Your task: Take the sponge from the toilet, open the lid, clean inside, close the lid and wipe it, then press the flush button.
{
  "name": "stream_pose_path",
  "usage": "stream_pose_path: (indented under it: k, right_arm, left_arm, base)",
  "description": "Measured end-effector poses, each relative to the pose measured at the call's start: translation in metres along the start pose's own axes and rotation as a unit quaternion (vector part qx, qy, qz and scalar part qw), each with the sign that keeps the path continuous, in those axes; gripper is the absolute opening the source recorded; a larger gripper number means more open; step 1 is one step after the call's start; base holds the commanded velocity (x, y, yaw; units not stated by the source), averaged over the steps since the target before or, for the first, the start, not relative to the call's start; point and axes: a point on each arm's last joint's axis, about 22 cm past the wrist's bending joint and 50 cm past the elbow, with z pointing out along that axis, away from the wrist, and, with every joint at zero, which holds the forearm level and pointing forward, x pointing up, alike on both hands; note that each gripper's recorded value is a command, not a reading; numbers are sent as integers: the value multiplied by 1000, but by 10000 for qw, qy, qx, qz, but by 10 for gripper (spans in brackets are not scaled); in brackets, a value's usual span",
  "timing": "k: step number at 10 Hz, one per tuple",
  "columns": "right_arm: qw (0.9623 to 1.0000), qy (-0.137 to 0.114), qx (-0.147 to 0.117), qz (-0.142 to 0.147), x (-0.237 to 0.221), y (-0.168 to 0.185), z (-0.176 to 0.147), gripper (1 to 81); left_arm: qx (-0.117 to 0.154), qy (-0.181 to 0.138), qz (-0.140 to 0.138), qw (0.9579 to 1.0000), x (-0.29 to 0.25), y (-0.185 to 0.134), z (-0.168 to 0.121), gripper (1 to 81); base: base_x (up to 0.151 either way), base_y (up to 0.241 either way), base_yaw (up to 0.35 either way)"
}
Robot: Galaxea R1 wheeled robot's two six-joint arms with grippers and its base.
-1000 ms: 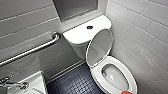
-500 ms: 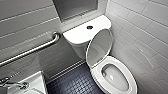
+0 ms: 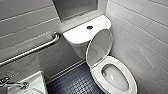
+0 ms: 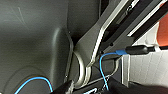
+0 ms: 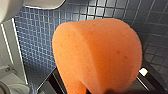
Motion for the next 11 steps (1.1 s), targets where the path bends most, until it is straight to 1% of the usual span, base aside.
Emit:
stream_pose_path:
  k: [2, 3, 4, 5, 6, 7, 8, 9, 10, 11]
  right_arm:
    - [9996, -191, -226, -23, -39, 27, -10, 10]
    - [9993, -245, -280, 28, -59, 34, -16, 10]
    - [9988, -362, -310, 111, -87, 41, -21, 10]
    - [9988, -370, -284, 131, -97, 41, -21, 10]
    - [9994, -270, -198, 79, -91, 37, -20, 10]
    - [9998, -132, -134, -20, -82, 35, -21, 10]
    - [9999, -2, -85, -111, -77, 34, -20, 10]
    - [9999, 91, 9, -141, -82, 31, -17, 10]
    - [9997, 162, 109, -155, -87, 27, -14, 10]
    - [9995, 216, 175, -171, -88, 25, -12, 10]
  left_arm:
    - [-31, 75, 92, 9999, 18, 9, -9, 811]
    - [-67, 19, 94, 9999, 17, 17, -17, 811]
    - [-99, -85, 73, 9999, 13, 22, -21, 811]
    - [-126, -117, 110, 9998, 17, 26, -21, 811]
    - [-126, -21, 216, 9997, 33, 26, -23, 811]
    - [-107, 161, 315, 9993, 59, 25, -26, 811]
    - [-56, 350, 488, 9982, 87, 21, -34, 811]
    - [-28, 511, 593, 9969, 113, 19, -46, 811]
    - [-32, 683, 663, 9955, 139, 22, -57, 811]
    - [-83, 850, 657, 9942, 167, 30, -64, 811]
  base:
    - [0, 0, 0]
    - [0, 0, 0]
    - [0, 0, 0]
    - [0, 0, 0]
    - [0, 0, 0]
    - [0, 0, 0]
    - [0, 0, 0]
    - [0, 0, 0]
    - [0, 0, 0]
    - [0, 0, 0]
